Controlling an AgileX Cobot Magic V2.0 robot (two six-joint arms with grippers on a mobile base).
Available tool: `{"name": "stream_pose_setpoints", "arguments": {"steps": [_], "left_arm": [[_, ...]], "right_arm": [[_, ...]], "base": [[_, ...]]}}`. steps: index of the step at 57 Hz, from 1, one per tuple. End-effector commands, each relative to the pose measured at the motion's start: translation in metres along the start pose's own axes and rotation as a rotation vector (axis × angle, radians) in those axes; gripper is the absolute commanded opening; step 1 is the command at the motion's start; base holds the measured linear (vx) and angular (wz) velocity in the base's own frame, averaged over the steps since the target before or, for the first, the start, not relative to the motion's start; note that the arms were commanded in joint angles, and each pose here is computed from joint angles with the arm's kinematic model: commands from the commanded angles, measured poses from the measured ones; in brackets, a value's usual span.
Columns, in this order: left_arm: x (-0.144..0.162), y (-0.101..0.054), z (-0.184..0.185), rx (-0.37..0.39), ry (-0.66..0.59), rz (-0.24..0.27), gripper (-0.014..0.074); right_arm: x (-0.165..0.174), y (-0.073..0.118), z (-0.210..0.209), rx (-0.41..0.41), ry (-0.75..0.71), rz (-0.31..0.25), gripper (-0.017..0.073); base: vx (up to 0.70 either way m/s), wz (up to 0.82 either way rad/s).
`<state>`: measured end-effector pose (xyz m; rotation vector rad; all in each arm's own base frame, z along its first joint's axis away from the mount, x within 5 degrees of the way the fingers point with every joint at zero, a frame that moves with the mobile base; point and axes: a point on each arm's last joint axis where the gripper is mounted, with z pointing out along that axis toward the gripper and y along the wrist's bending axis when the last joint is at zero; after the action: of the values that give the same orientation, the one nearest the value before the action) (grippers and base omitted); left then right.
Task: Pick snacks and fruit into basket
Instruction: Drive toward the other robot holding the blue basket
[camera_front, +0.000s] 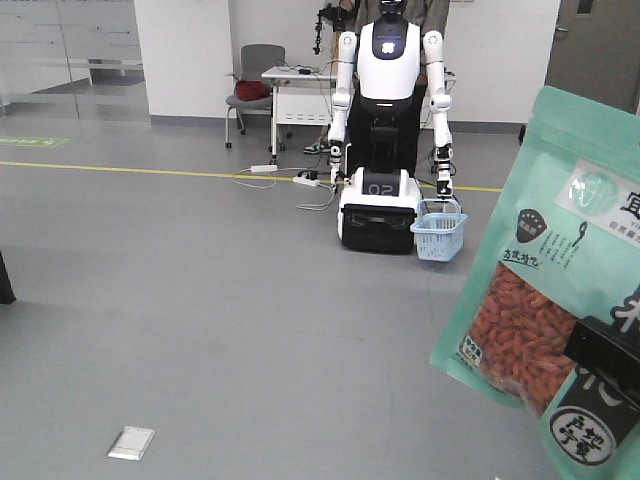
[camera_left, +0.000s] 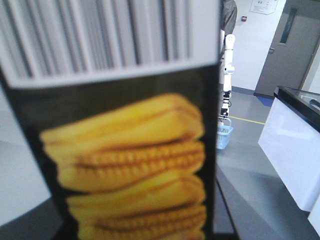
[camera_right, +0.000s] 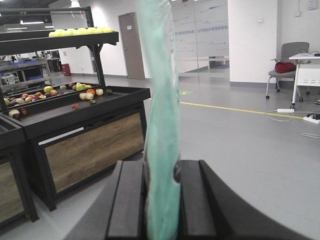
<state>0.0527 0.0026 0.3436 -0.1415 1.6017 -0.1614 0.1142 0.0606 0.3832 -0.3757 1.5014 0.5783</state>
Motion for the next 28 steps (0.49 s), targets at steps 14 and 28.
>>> {"name": "stream_pose_setpoints", "arguments": {"steps": [14,28], "left_arm": [[-0.0192,-0.0056,-0.0024,0.047,-0.117,0.006,0.0002],[-0.0192,-0.0056,-0.0024,0.047,-0.117,0.006,0.0002]], "right_arm": [[-0.0107,0.0001,-0.0016,0.017,-0.035,-0.016,-0.0009],[-0.0108,0.0000,-0.0016,0.017,-0.035,-0.016,-0.0009]], "base": [[0.42,0.01],[0.43,-0.06]]}}
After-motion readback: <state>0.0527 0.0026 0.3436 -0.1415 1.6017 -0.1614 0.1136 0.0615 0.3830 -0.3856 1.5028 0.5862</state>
